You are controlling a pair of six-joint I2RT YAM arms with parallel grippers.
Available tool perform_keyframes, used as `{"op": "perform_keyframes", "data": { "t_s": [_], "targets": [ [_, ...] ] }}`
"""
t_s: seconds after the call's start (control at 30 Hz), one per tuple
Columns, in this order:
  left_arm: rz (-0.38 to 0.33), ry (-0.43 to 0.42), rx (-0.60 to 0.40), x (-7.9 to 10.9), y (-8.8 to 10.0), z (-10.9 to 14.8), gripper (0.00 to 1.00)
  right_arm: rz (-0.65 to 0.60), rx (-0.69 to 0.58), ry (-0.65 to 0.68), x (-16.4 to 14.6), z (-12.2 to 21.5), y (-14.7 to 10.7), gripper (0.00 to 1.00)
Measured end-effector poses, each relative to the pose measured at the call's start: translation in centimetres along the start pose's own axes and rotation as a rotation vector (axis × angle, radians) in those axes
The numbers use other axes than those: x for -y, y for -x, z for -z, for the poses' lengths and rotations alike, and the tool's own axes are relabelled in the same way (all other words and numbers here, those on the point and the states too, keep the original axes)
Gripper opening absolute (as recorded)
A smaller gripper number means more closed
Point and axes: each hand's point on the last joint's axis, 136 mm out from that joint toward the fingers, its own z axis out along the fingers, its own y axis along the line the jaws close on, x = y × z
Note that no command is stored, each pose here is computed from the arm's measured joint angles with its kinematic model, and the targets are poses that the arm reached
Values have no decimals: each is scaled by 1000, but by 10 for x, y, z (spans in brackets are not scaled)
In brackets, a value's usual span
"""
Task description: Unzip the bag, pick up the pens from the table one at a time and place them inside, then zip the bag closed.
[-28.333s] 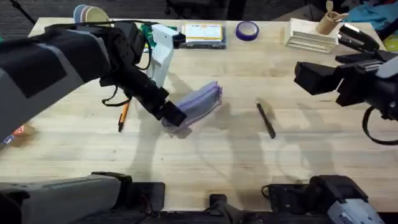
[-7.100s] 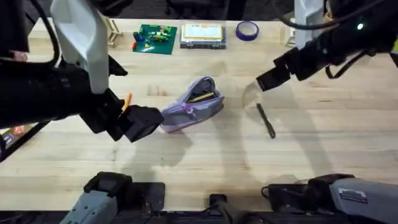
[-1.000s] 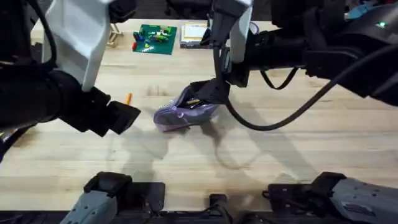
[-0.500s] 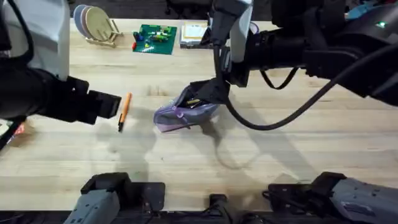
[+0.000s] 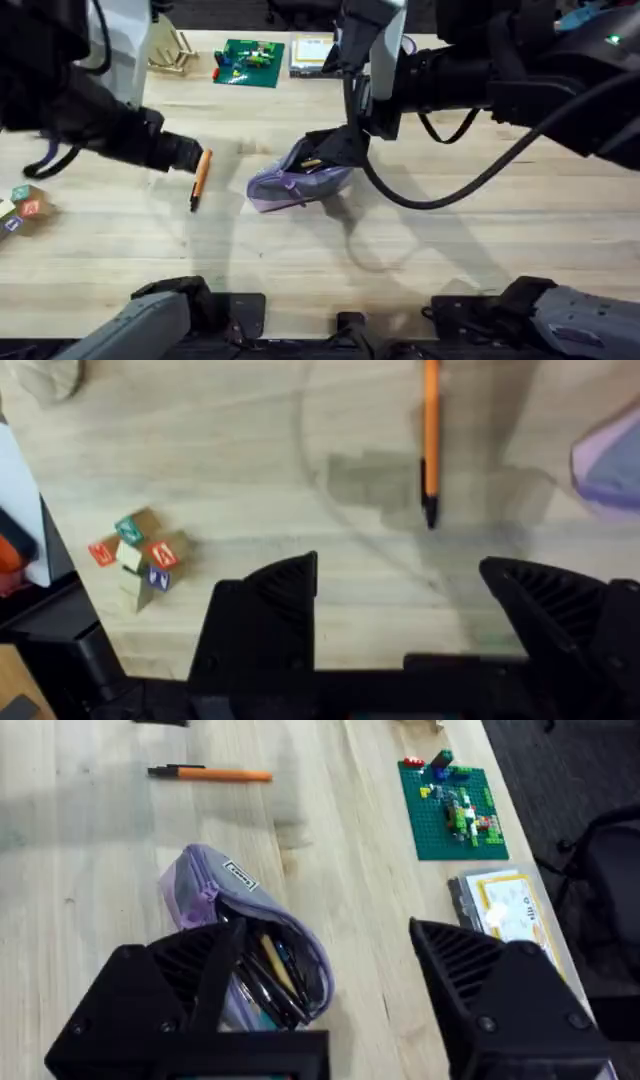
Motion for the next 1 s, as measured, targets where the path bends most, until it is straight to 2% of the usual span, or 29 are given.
{"op": "perform_keyframes", "data": {
  "t_s": [0.33, 0.63, 1.0],
  "targets": [
    [-41, -22, -49, -2, 28, -44, 993, -3, -31, -31, 5, 0, -6, 998],
    [-42, -141, -141, 13, 31, -86, 993, -6, -87, -107, 18, 2, -16, 998],
    [-16, -212, -219, 18, 31, -134, 993, -6, -95, -118, 20, 2, -17, 998]
  ]
}}
